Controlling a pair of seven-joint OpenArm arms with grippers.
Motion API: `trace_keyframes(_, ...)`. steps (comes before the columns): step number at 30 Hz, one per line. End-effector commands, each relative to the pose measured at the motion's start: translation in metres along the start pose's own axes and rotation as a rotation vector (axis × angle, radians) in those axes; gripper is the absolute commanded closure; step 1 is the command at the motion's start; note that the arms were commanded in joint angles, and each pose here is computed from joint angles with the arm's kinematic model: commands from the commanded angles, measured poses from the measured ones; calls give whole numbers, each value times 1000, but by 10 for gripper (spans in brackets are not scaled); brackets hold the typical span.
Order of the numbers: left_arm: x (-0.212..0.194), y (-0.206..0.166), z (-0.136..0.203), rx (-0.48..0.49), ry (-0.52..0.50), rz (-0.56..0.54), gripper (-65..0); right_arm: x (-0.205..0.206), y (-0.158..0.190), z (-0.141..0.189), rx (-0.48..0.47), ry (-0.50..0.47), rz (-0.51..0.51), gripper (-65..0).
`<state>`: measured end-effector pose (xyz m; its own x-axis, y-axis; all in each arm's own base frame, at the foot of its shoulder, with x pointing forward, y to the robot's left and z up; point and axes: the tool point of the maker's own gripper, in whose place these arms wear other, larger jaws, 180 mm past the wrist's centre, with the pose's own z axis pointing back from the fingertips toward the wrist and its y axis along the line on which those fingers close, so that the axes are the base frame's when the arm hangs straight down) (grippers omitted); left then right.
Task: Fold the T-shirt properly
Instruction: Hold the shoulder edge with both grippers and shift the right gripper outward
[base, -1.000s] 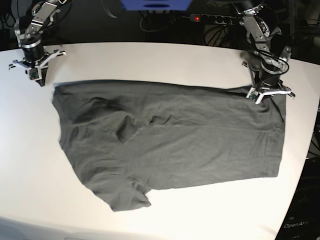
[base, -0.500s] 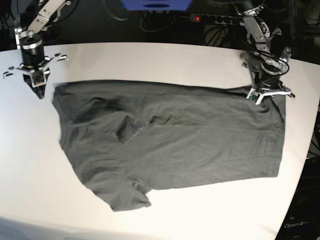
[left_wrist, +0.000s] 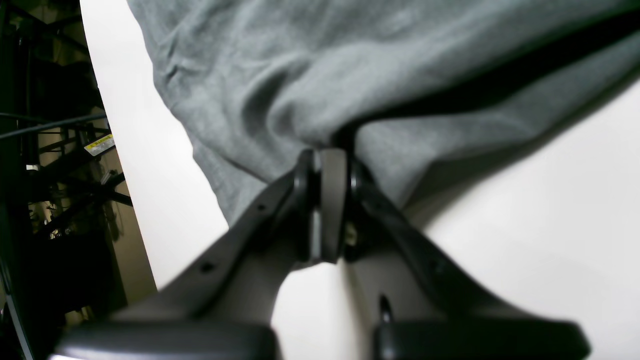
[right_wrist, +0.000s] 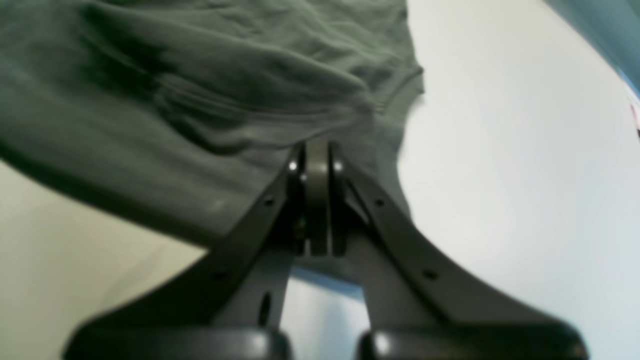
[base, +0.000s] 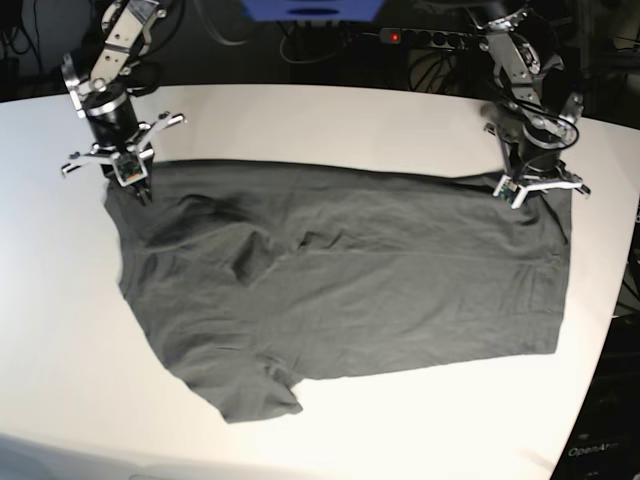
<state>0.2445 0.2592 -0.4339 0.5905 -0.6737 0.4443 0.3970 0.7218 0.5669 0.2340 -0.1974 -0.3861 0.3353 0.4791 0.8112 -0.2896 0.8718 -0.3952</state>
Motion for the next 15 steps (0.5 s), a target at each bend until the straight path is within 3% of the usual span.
trace_keyframes(1, -2, 0, 1, -8, 15, -6, -31, 14, -2, -3, -6, -56, 4, -4)
trace_keyframes(15, 0, 2, 1, -2, 8, -3, -31, -8, 40, -31, 104, -30, -115, -4)
